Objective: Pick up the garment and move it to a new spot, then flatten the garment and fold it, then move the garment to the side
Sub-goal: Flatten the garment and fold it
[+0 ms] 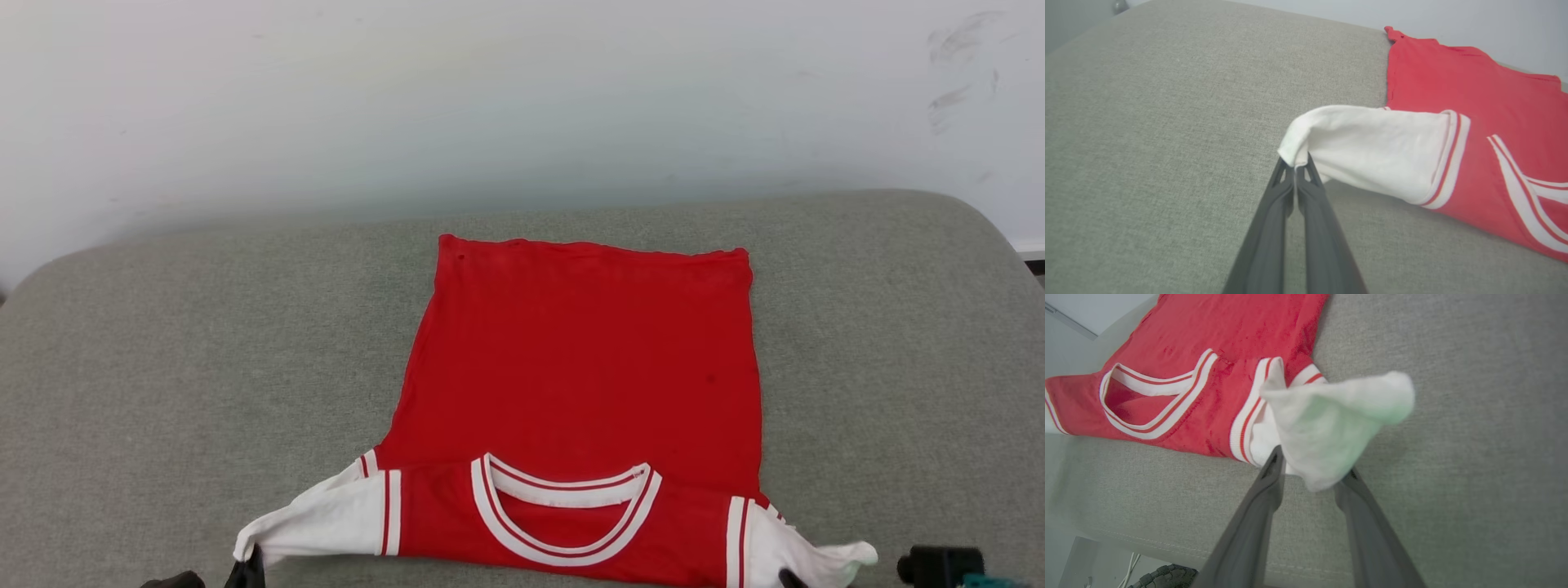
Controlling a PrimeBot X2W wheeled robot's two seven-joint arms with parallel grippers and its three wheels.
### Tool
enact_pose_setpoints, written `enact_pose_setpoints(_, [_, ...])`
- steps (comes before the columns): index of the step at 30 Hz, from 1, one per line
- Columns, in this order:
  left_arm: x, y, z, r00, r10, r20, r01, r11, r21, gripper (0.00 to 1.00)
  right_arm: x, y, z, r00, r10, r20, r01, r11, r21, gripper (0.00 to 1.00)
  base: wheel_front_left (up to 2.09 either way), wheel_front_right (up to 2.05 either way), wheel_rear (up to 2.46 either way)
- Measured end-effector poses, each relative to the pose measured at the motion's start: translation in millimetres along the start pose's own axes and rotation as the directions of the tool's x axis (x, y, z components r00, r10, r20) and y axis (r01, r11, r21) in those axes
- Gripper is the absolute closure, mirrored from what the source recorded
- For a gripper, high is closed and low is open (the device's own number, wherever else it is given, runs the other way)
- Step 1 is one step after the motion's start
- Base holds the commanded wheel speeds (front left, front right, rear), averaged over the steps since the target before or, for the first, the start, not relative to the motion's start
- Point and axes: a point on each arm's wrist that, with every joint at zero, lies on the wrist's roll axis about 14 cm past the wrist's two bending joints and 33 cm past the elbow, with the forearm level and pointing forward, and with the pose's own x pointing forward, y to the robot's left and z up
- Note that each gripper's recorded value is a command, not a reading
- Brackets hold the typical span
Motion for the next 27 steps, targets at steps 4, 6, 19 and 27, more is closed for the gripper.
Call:
enact_pose_setpoints(4, [0, -12, 16, 0.998, -0.02, 0.064, 0.021, 1.0, -0.012, 1.0, -1, 4, 36, 0.994, 0.004, 0.106, -0.004, 1.0, 0.002, 0.0, 0.0, 0.0, 0.0])
enact_pose_setpoints(6, [2, -17, 23, 0.996, -0.033, 0.088, 0.034, 0.999, -0.013, 1.0, -1, -5, 61, 0.987, -0.02, 0.162, 0.029, 0.998, -0.053, 0.0, 0.0, 0.0, 0.0])
enact_pose_setpoints(19, [61, -75, 80, 0.955, -0.189, 0.231, 0.19, 0.982, 0.018, 1.0, 117, -35, 212, 0.976, -0.121, 0.179, 0.127, 0.992, -0.02, 0.0, 0.0, 0.0, 0.0])
enact_pose_setpoints(27, [94, -89, 77, 0.945, -0.221, 0.242, 0.227, 0.974, 0.006, 1.0, 207, -41, 217, 0.977, -0.157, -0.143, 0.158, 0.987, -0.009, 0.0, 0.0, 0.0, 0.0])
